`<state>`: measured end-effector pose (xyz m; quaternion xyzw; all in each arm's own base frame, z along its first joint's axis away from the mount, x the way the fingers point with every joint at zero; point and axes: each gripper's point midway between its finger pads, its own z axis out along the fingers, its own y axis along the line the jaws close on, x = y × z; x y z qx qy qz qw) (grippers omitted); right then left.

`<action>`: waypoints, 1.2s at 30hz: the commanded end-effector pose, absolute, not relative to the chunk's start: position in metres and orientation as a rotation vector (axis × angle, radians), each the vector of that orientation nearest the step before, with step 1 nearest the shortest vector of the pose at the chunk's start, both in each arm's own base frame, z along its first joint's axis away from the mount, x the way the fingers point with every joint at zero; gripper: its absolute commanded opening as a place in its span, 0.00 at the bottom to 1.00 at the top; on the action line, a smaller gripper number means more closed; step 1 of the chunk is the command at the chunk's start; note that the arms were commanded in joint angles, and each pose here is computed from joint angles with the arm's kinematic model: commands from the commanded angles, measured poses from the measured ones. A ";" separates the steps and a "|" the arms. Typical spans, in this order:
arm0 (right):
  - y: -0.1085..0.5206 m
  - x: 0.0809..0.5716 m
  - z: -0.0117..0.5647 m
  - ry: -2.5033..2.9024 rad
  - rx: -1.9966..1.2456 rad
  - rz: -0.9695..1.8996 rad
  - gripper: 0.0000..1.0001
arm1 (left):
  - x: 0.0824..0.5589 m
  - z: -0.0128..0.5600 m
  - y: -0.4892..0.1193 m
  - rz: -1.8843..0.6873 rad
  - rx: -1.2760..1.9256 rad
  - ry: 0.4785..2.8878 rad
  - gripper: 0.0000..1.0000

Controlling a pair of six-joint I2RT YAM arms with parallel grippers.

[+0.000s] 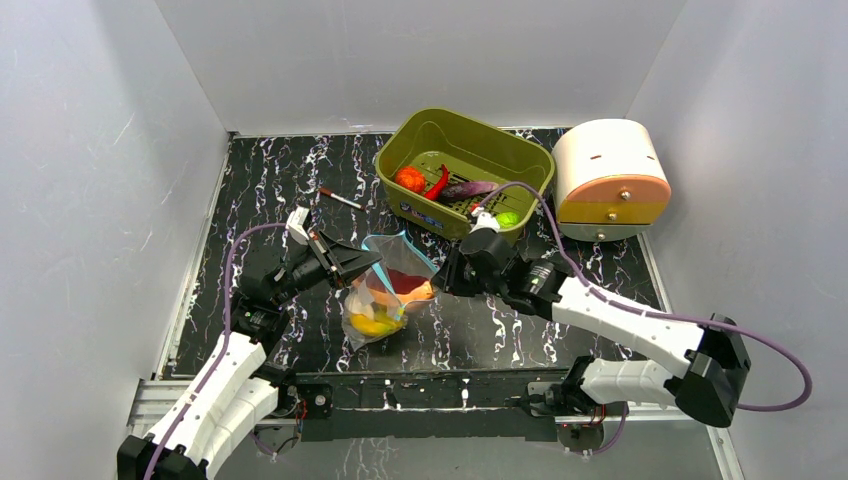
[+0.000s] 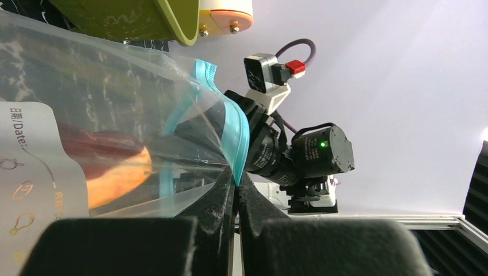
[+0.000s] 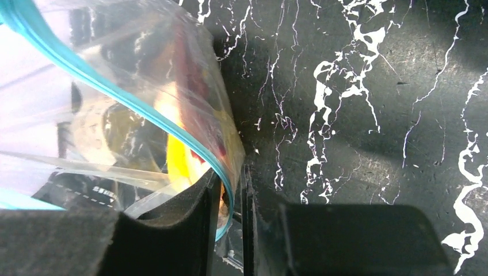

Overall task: Place the food in the zip-top bag and seal the zipper
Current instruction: Adjust the zipper food storage bag at the center of the board, then pick up the fake vegetable from the bin.

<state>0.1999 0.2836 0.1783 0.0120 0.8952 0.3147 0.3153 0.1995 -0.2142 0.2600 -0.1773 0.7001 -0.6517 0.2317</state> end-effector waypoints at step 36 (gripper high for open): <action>0.250 0.337 0.354 1.887 -0.325 0.336 0.59 | 0.180 0.243 -0.207 -1.422 0.008 2.156 0.00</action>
